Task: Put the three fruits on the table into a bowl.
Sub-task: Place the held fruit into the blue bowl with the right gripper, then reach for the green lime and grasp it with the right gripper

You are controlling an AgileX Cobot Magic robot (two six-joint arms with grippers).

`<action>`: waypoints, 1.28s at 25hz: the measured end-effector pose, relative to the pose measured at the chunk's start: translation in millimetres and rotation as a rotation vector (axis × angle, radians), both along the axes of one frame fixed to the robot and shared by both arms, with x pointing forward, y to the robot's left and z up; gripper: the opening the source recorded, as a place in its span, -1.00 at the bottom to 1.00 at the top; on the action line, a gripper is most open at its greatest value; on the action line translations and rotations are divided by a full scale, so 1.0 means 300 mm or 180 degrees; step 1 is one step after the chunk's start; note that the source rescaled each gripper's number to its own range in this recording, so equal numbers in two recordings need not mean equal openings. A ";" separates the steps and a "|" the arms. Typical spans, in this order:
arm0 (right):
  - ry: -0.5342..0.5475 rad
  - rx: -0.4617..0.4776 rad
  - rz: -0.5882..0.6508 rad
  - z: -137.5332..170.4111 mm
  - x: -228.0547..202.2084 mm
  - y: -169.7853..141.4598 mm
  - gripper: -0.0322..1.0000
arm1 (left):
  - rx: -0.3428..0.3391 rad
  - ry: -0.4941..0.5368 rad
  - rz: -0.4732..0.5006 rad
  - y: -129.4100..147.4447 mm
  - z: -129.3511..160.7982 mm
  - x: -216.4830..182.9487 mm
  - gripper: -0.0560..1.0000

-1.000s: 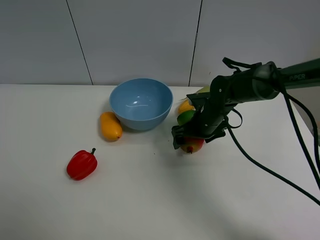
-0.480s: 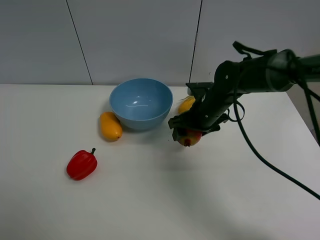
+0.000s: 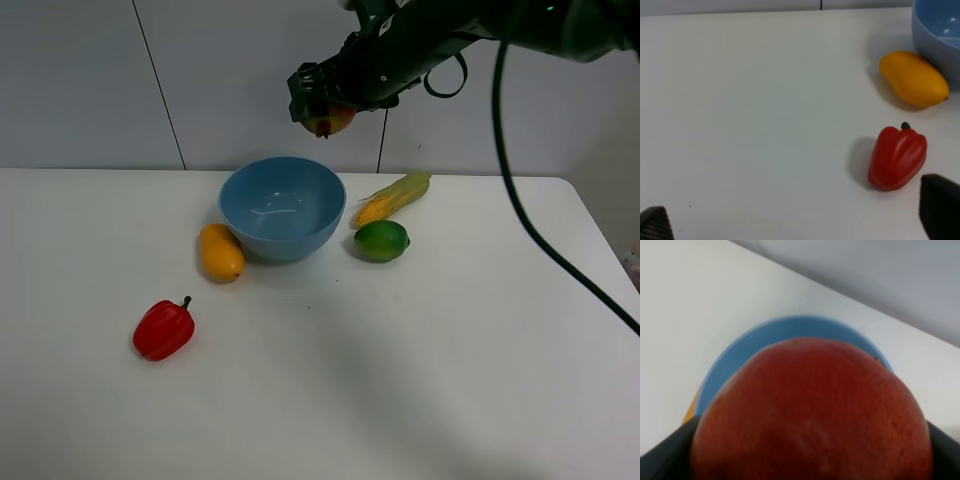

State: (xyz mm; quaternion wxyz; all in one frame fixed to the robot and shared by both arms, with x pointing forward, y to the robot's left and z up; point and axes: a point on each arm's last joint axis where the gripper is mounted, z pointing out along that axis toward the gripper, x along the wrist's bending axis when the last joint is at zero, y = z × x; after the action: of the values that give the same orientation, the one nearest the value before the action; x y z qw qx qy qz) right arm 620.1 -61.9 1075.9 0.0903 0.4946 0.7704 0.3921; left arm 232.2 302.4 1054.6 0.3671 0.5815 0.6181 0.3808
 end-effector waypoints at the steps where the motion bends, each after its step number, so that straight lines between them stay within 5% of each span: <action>1: 0.0038 -0.0019 0.0003 -0.040 0.033 0.022 -0.87 | 0.0000 0.0000 0.0000 0.000 0.000 0.000 0.99; 10: 0.0299 -0.0113 0.0147 -0.256 0.111 0.145 -0.82 | 0.0000 -0.0009 0.0000 0.000 0.001 0.000 0.99; 13: 0.0238 -0.0142 0.0185 -0.254 0.110 0.152 0.02 | 0.0000 -0.0009 0.0000 0.000 0.001 0.000 0.99; 16: 0.0261 -0.0153 0.0204 -0.249 0.104 0.154 0.35 | 0.0000 -0.0009 0.0000 0.000 0.001 0.000 0.99; 25: 0.0216 -0.0551 0.0348 -0.148 0.022 0.077 0.45 | 0.0003 -0.0013 0.0001 0.000 0.001 0.001 0.99; 32: 0.0212 -0.0853 0.0199 -0.173 -0.060 -0.164 0.45 | 0.0003 -0.0013 0.0001 0.000 0.001 0.001 1.00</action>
State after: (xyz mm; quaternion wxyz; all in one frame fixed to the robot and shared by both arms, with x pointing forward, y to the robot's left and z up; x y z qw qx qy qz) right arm 602.2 -111.1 1024.1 0.1176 0.4667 0.8334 0.2718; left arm 232.4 302.5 1054.9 0.3681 0.5807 0.6173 0.3824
